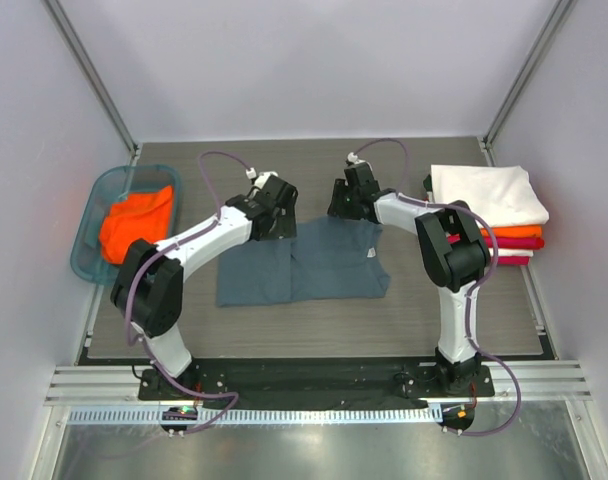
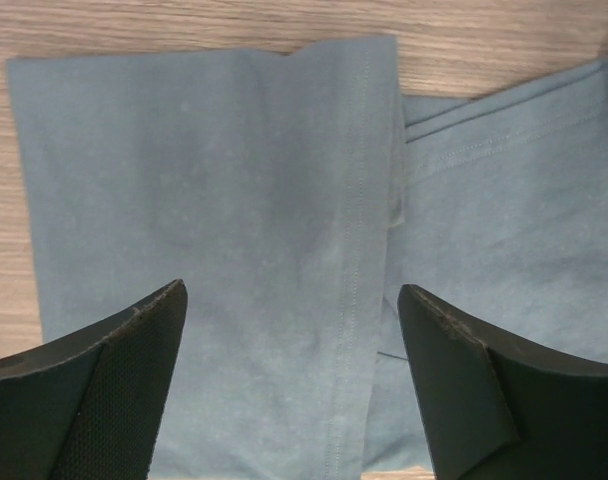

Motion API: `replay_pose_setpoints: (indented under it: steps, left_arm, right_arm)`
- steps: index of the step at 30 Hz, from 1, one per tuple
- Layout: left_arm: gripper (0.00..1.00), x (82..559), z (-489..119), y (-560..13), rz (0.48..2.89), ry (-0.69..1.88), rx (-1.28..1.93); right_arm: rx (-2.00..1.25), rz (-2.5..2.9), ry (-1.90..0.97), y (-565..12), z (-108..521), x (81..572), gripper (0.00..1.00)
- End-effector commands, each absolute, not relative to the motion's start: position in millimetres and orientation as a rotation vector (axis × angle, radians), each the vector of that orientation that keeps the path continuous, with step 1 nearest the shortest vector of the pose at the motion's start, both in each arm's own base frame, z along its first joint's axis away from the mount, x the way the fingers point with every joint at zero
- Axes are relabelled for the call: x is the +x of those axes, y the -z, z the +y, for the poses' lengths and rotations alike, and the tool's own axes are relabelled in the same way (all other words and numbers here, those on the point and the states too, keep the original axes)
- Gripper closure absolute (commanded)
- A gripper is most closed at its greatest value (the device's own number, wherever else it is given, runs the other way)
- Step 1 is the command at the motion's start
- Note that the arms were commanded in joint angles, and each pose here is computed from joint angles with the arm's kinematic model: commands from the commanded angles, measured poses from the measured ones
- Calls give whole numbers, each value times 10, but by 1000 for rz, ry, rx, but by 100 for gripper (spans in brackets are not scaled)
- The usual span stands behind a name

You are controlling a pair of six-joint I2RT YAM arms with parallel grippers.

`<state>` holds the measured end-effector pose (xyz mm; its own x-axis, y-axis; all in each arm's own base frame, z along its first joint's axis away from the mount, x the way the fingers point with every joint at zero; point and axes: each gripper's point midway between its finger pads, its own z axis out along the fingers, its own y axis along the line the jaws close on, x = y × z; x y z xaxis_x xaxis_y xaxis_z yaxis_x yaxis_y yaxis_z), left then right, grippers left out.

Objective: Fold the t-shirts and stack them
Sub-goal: Flatten the tshirt out

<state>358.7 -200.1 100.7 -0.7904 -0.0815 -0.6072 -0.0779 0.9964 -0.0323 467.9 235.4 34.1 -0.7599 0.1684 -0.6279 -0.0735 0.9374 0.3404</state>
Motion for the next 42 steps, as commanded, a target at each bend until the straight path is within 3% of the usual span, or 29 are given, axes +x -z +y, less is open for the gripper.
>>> replay_pose_setpoints:
  steps: [1,5,10,15,17,22,25,30,32,42]
  left_arm:
    - [15,3705,-2173,-1100,2460,89,-62]
    - [24,3684,-2361,-1023,2499,190,-11]
    - [28,3648,-2532,-808,2566,203,35]
    - [36,3602,-2529,-575,2633,77,72]
    - [46,3588,-2516,-462,2665,39,84]
    - [48,3522,-2444,-371,2677,8,90]
    - [65,3513,-2385,-407,2664,-19,79]
    - [82,3507,-2229,-612,2608,-70,54]
    - [98,3506,-2179,-664,2594,-94,53]
    - [100,3484,-1925,-1076,2517,-138,-21]
  right_arm:
    - [41,2384,-503,-401,2462,4759,58]
    - [17,2361,-531,-529,2508,4786,85]
    - [19,2292,-540,-922,2418,4774,98]
    - [48,2277,-574,-1101,2268,4619,99]
    - [46,2266,-585,-1184,2237,4547,99]
    - [51,2270,-585,-1209,2148,4371,99]
    - [67,2273,-581,-1204,2083,4295,99]
    - [94,2258,-544,-1208,1973,4225,98]
    - [110,2250,-531,-1183,1905,4196,98]
    - [198,2223,-663,-1300,1659,4079,99]
